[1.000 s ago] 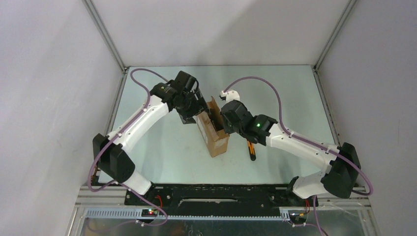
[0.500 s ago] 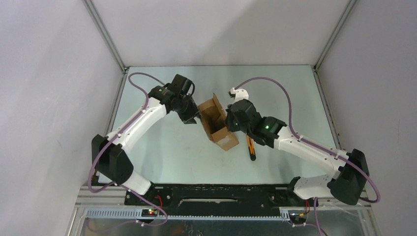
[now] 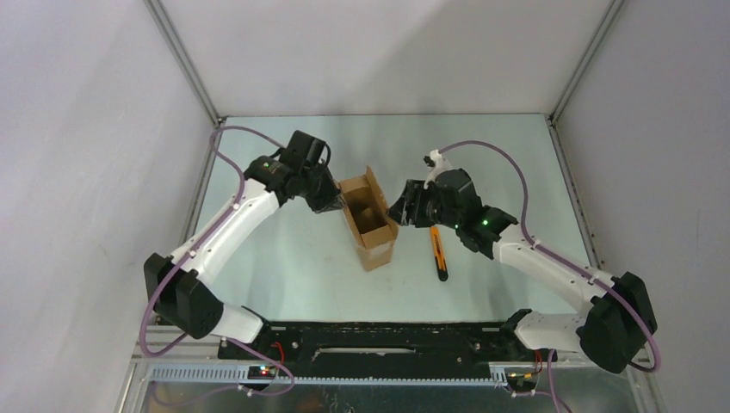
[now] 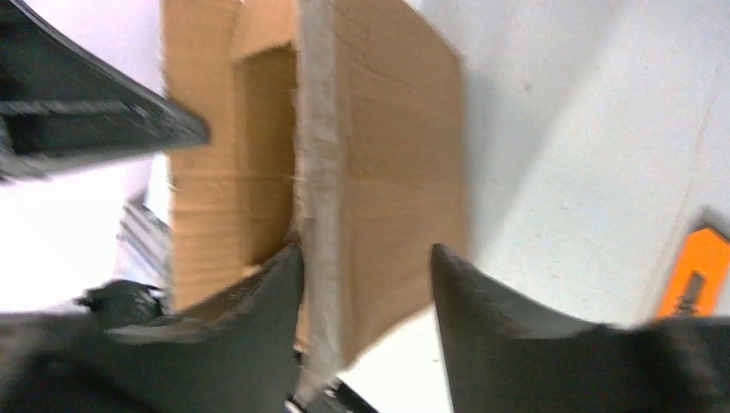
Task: Unpack the express box
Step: Open the express box at the center of the board, then pick up the express box from the center of the board.
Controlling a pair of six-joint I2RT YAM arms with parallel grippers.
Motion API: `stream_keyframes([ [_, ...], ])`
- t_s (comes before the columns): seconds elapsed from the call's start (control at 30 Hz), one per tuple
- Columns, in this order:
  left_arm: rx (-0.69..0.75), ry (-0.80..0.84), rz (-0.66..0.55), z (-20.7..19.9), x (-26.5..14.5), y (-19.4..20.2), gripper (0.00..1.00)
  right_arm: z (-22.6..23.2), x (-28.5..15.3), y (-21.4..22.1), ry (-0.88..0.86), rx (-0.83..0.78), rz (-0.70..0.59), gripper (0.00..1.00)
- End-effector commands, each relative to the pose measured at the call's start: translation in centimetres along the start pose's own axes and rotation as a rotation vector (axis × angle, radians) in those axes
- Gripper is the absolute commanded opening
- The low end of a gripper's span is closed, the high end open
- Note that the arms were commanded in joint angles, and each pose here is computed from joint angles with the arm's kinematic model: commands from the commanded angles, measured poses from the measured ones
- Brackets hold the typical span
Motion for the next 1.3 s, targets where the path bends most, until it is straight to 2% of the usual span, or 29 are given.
stream_keyframes([
  [0.0,0.039,-0.073,-0.038,-0.3,-2.7,-1.1,0.0,2.8,-2.1,-2.2,-0.029,-0.11,-0.095,0.67],
  [0.13,0.023,-0.094,-0.002,-0.4,-1.8,-1.1,0.0,6.6,-5.1,-2.9,-0.036,-0.235,-0.223,0.71],
  [0.23,0.013,-0.094,0.008,-0.5,-1.3,-1.1,0.0,9.3,-5.6,-1.8,-0.069,-0.333,-0.255,0.72],
  [0.33,0.006,-0.09,0.014,-0.7,-1.0,-1.3,0.0,10.3,-3.7,0.1,-0.104,-0.432,-0.199,0.72],
  [0.47,0.01,-0.095,0.022,-1.0,-1.0,-1.4,0.0,10.2,-0.3,2.5,-0.067,-0.56,-0.126,0.73],
  [0.73,0.006,-0.086,0.04,-1.1,-0.8,-1.3,0.0,9.9,3.9,5.2,-0.009,-0.67,-0.08,0.71],
  [1.03,0.011,-0.072,0.031,-1.8,-1.1,-1.8,0.0,8.4,5.9,7.2,0.092,-0.674,-0.004,0.36],
  [1.1,0.013,-0.061,0.03,-2.1,-1.3,-2.1,0.0,8.1,6.0,7.0,0.084,-0.634,0.015,0.23],
  [1.13,0.016,-0.058,0.025,-2.2,-1.4,-2.3,0.01,7.8,6.0,6.6,0.078,-0.601,0.026,0.13],
  [1.17,0.021,-0.047,0.019,-2.5,-1.7,-2.6,0.08,7.5,5.9,6.1,0.073,-0.564,0.037,0.02],
  [1.27,0.046,-0.004,-0.049,-3.3,-3.7,-4.2,0.62,6.8,5.3,4.1,-0.007,-0.427,0.057,0.0],
])
Point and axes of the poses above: each gripper's point midway between its finger pads, its own x axis out along the fingers, its own z axis along the line the jaws close on, y = z × x, the point moved 10 cm from there along -x, back along the fingers, and after that the axes turned 2 degrees about x, right-handed, at the moved point
